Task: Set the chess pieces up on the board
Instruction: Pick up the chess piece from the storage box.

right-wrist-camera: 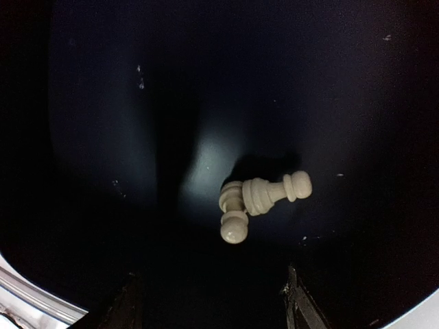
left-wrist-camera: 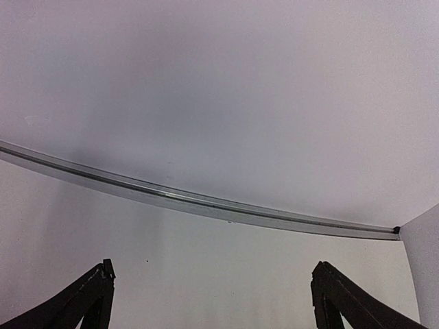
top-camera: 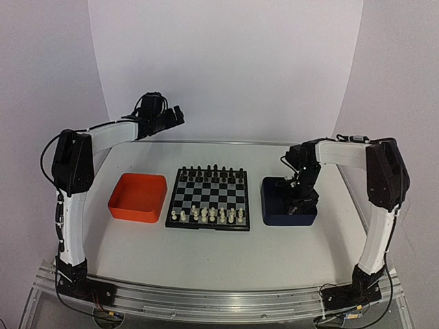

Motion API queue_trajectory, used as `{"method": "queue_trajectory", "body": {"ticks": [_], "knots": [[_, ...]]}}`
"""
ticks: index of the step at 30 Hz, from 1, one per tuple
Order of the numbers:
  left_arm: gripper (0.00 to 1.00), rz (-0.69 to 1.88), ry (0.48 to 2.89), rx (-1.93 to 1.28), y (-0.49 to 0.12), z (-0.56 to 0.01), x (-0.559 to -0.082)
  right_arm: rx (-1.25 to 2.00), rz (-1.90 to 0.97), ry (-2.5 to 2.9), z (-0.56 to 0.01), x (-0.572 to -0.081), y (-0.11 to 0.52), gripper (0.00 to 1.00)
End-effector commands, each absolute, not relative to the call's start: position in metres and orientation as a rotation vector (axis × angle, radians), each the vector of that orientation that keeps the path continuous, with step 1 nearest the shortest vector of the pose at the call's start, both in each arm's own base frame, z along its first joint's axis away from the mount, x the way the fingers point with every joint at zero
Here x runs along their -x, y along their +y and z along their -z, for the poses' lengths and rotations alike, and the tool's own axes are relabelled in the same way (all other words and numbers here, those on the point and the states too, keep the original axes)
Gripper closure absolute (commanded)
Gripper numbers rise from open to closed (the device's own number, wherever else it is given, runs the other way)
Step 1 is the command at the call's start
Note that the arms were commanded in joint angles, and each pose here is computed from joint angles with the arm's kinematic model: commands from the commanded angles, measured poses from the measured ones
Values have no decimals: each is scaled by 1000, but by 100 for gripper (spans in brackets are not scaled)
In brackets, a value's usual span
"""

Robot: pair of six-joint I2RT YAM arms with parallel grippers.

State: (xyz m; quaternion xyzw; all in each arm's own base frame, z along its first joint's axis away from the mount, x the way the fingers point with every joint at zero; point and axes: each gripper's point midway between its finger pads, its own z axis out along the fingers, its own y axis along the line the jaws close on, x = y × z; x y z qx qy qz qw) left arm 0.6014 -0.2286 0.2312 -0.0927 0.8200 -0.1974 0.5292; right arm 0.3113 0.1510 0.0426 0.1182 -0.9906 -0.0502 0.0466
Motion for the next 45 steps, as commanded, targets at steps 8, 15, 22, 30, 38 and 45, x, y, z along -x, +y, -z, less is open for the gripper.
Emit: {"method": "queue_trajectory", "body": {"ticks": [8, 15, 22, 30, 38, 45], "knots": [[0, 519, 1924, 235, -226, -249, -610, -322, 181, -2951, -30, -311, 158, 45], [0, 542, 1928, 235, -228, -247, -609, -312, 119, -2954, -22, -317, 153, 55], [0, 539, 1929, 225, -226, -249, -606, -326, 92, -2957, -17, -324, 153, 72], [1, 557, 1930, 228, -226, -250, -601, -345, 82, -3035, -23, -349, 157, 86], [1, 573, 1936, 224, -227, -251, -596, -319, 198, -3077, -41, -361, 173, 100], [1, 590, 1932, 214, -228, -255, -591, -346, 257, -3099, -58, -361, 179, 100]]}}
